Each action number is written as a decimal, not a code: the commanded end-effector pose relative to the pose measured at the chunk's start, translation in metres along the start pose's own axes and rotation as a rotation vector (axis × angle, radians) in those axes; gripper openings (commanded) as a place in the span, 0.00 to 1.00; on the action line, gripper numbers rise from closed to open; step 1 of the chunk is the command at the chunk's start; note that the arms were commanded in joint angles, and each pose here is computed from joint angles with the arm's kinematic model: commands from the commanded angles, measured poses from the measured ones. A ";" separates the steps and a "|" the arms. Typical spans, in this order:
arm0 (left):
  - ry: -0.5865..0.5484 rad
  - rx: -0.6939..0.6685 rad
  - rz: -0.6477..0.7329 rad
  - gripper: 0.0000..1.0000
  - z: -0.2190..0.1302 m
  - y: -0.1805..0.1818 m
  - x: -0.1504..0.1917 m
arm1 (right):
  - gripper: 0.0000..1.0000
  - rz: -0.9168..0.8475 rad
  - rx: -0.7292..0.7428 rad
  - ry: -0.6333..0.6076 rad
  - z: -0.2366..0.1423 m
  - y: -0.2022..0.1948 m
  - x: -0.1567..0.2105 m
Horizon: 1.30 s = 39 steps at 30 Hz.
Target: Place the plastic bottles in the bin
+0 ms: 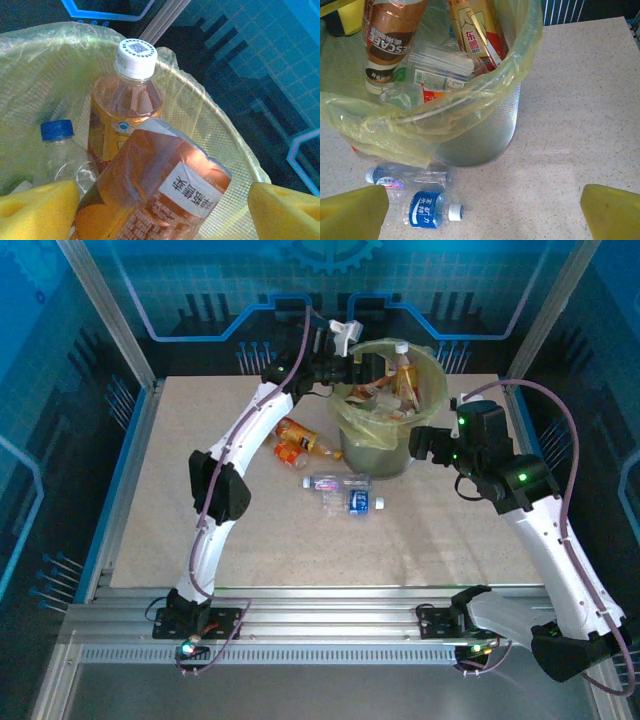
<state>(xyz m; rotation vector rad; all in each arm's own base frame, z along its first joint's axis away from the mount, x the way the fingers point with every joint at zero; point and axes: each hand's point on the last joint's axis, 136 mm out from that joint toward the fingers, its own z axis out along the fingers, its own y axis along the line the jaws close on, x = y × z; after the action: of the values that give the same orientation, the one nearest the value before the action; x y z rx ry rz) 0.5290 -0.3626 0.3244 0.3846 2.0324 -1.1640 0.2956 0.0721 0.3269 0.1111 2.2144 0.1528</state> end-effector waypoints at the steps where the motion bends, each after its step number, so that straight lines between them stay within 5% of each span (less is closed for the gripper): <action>1: -0.079 -0.059 0.059 0.91 -0.037 -0.025 -0.027 | 1.00 0.009 -0.004 -0.008 -0.002 0.002 0.000; 9: -0.209 -0.261 0.180 0.99 -0.072 -0.025 -0.048 | 1.00 0.006 -0.018 0.002 0.003 0.006 0.000; 23: -0.280 -0.473 0.343 0.99 -0.076 -0.036 -0.045 | 1.00 -0.027 -0.065 0.033 0.008 0.017 0.003; 32: -0.456 -0.509 0.301 0.99 -0.147 -0.057 -0.046 | 1.00 -0.248 -0.195 0.066 0.005 0.056 0.030; 39: -0.537 -0.671 0.226 0.99 -0.208 -0.027 -0.008 | 1.00 -0.517 -0.209 0.156 0.006 0.098 0.076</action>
<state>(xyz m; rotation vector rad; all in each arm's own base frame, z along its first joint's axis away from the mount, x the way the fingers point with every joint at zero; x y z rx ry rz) 0.4295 -0.2327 0.4056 0.0984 1.7669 -0.4071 0.2623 0.1742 0.2973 -0.4885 2.2540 0.2159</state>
